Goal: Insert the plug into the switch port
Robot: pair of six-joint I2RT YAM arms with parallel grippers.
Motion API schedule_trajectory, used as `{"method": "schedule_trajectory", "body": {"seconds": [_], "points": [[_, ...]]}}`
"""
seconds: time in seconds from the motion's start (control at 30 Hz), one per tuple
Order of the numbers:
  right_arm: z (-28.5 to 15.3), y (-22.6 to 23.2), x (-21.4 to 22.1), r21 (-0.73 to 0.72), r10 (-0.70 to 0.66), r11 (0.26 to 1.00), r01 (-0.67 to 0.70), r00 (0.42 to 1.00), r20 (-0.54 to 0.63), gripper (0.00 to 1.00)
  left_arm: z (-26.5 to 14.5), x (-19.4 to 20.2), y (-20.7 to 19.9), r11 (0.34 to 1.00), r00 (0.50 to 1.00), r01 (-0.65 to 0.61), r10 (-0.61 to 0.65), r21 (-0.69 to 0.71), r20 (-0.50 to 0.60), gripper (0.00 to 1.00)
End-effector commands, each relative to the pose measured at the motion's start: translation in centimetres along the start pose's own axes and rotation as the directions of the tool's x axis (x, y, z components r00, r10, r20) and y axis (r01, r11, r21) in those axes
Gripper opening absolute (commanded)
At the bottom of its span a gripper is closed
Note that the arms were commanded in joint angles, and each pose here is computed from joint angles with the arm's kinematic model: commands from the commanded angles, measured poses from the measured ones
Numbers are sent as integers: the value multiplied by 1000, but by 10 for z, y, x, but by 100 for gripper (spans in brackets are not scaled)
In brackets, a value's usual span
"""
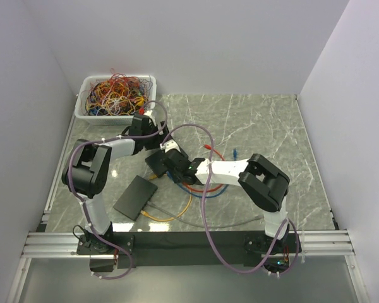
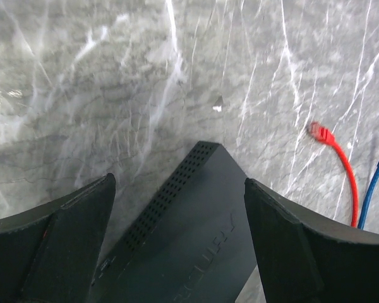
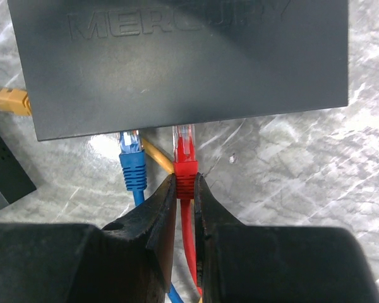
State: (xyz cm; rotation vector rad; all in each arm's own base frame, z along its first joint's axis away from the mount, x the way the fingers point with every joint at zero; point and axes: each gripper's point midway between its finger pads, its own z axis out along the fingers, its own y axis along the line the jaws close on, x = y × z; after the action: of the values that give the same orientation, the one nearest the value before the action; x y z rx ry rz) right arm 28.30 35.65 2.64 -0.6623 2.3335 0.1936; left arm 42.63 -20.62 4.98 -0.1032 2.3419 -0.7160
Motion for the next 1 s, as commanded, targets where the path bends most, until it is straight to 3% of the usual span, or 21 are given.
{"method": "schedule_trajectory", "body": {"seconds": [0.0, 0.97], "points": [[3, -7, -27, 29, 24, 999, -26, 998, 52, 0, 3, 5, -7, 998, 999, -36, 37, 46, -27, 89], [20, -5, -65, 77, 4, 997, -11, 996, 89, 0, -5, 68, 1, 1000, 995, 1, 0, 14, -104, 88]]}}
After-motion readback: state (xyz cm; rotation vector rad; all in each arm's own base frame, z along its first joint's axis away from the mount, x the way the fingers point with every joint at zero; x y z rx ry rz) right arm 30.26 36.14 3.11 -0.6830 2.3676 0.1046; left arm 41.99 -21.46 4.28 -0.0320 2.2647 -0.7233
